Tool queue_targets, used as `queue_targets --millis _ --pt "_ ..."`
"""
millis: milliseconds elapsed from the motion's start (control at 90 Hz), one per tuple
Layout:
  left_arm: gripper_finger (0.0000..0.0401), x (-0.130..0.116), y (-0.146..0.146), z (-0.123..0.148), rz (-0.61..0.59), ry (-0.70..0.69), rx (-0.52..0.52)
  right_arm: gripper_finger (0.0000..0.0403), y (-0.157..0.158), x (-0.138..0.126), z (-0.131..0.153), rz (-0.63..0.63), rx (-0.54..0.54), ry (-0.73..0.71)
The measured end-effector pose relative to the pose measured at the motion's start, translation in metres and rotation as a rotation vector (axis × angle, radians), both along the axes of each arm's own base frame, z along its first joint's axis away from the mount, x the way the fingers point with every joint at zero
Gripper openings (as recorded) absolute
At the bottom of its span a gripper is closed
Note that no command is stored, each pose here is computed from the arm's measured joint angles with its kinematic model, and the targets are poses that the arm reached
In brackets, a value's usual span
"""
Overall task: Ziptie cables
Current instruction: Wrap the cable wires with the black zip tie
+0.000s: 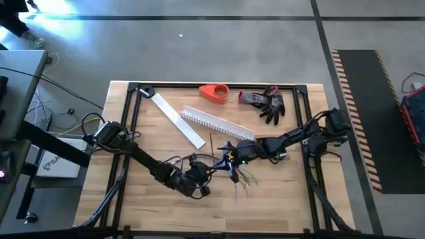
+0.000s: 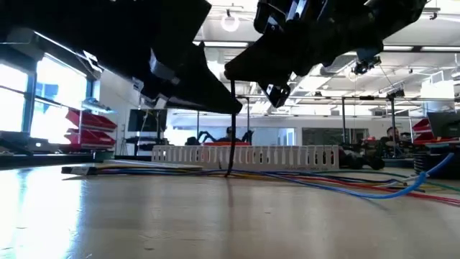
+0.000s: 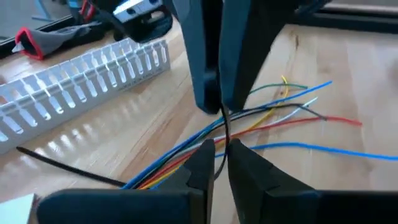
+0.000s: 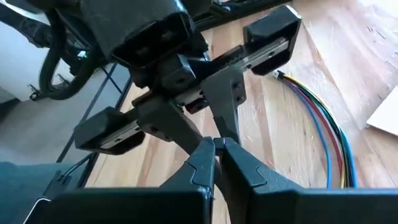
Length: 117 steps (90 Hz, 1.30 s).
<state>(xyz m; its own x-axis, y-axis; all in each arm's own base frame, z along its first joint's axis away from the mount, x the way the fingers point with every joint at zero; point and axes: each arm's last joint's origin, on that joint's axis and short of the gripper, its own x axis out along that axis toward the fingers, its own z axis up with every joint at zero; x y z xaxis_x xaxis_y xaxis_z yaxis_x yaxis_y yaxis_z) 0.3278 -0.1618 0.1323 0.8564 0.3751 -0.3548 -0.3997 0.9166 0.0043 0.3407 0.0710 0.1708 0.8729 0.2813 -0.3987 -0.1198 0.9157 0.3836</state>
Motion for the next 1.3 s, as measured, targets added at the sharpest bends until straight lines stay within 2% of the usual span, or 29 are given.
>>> queue_targets --millis 200,378,522,700,822,956,1100,1300 --pt "0.0003 0.000 0.000 0.000 0.008 -0.005 0.000 0.0000 0.000 0.000 0.000 -0.001 -0.002 0.005" --pt "0.0000 0.000 -0.001 0.000 -0.015 -0.007 -0.049 0.0011 0.000 0.000 -0.001 0.004 -0.007 0.010" --pt "0.0000 0.000 -0.002 -0.001 -0.059 0.009 -0.091 0.0068 -0.008 -0.005 0.009 0.010 -0.035 0.011" --pt "0.0000 0.000 -0.004 -0.003 -0.120 0.041 -0.139 0.0161 -0.029 -0.009 0.013 -0.083 -0.113 0.064" --pt "0.0000 0.000 -0.006 -0.004 -0.173 0.063 -0.175 0.0211 -0.046 -0.004 -0.011 -0.154 -0.160 0.148" --pt "0.0000 0.000 -0.007 -0.005 -0.196 0.073 -0.183 0.0243 -0.060 0.007 -0.041 -0.135 -0.140 0.169" --pt "0.0000 -0.001 -0.007 -0.005 -0.213 0.082 -0.191 0.0252 -0.079 0.013 -0.067 -0.169 -0.164 0.175" --pt "0.0000 -0.001 -0.007 -0.005 -0.220 0.086 -0.190 0.0248 -0.103 0.018 -0.085 -0.207 -0.068 0.145"
